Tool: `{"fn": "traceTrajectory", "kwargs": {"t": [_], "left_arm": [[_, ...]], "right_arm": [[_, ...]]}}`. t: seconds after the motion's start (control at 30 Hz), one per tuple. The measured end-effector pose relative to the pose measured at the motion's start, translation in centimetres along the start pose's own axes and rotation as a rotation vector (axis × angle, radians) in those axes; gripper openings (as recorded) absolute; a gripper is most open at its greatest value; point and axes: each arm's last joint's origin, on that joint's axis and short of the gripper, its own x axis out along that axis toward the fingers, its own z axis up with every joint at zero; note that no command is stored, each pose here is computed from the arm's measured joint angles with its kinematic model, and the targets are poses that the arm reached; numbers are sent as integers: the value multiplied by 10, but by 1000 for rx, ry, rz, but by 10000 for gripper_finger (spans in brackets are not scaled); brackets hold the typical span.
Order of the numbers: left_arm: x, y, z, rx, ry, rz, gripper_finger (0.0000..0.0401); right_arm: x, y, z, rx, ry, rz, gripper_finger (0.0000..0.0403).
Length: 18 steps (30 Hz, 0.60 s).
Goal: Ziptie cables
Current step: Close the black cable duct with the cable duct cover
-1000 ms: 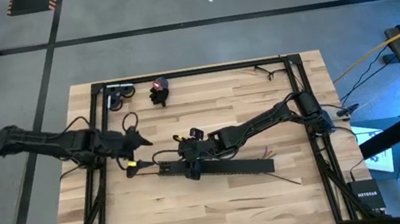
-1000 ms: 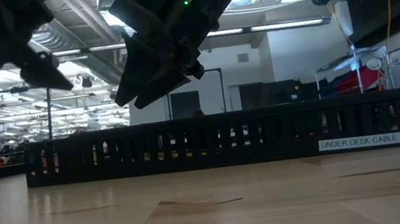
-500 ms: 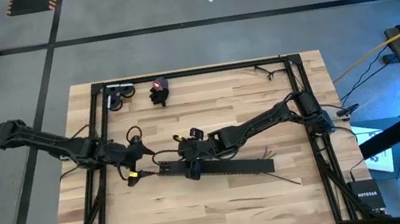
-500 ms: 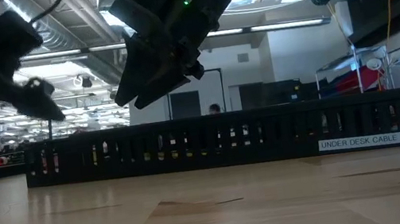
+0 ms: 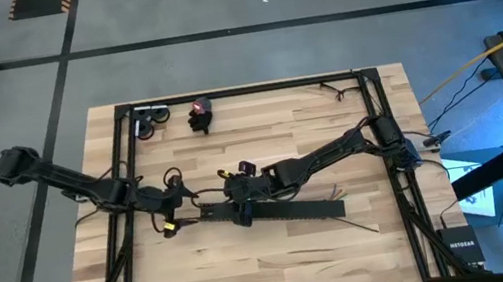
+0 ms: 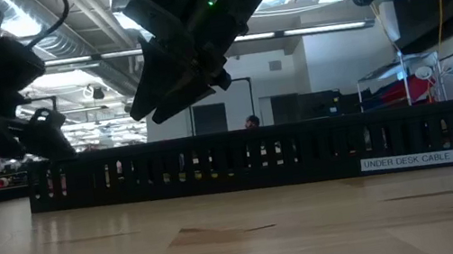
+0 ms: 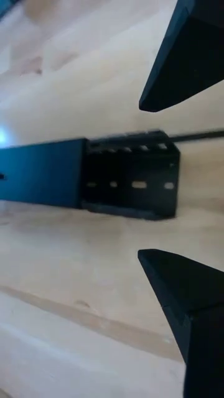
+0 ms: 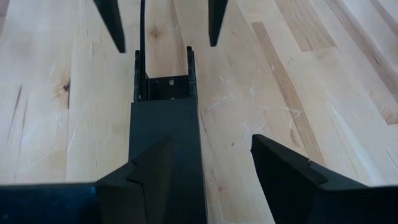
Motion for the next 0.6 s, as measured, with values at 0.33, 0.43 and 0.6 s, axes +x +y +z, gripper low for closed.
{"fn": "traceTrajectory", "kwargs": {"t": [0.33,0.43,0.6], "left_arm": [[13,-2,-4,16,20,-2,375],[19,-3,-3,-3,-2,-7,375],[30,-4,-7,33,15,1,375]], "right_arm": [[0,0,0,0,0,0,209],[0,0,0,0,0,0,209],[0,0,0,0,0,0,209]]}}
